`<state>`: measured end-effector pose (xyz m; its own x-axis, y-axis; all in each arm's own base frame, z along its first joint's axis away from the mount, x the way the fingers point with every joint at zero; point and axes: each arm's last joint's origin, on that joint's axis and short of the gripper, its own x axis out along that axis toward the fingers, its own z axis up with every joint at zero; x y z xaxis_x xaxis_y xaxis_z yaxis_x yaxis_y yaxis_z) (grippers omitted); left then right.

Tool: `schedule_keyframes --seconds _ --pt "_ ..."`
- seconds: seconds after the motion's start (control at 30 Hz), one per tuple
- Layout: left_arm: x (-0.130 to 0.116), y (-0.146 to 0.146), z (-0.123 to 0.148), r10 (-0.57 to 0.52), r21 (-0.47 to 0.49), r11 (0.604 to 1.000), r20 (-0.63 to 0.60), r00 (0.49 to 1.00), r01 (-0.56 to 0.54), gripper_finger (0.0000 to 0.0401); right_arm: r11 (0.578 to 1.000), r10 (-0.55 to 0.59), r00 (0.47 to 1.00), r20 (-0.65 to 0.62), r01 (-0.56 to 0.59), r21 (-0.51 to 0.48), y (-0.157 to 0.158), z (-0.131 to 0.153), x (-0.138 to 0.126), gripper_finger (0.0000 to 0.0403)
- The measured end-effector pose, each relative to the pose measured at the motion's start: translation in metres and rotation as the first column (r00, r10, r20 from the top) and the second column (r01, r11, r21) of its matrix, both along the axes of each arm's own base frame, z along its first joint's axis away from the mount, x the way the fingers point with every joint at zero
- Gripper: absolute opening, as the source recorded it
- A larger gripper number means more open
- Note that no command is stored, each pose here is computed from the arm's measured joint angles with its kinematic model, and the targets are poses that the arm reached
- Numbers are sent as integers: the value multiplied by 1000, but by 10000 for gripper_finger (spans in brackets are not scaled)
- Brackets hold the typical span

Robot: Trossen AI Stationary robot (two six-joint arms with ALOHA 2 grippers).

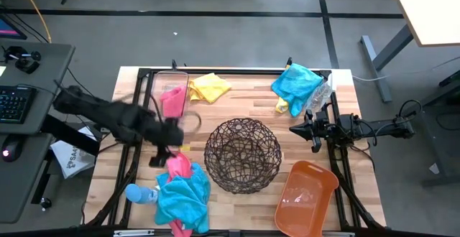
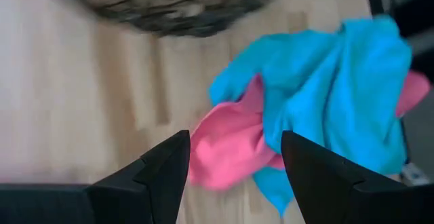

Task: Sort microfiber towel by color & place in baskets
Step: Put the pink towel into the transparent bin

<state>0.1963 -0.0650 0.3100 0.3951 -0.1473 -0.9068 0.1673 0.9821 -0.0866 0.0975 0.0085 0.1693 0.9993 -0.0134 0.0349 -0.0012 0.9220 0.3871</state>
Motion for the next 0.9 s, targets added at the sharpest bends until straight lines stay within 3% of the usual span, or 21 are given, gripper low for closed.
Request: schedule_keyframes --seconds 0.23,0.4,0.6,0.9 --pt "14 -23 -72 -162 30 986 -48 986 163 218 1000 -1 1000 0 1 0 0 0 0 0" --pt "16 -25 -109 -313 92 942 -96 945 322 218 1000 -4 1000 0 4 0 0 0 0 0" --pt "25 -29 -135 -442 139 883 -80 894 449 218 1000 -4 1000 0 4 0 0 0 0 0" --pt "35 -32 -154 -488 153 853 -108 866 500 207 1000 -3 1000 0 3 0 0 0 0 0"
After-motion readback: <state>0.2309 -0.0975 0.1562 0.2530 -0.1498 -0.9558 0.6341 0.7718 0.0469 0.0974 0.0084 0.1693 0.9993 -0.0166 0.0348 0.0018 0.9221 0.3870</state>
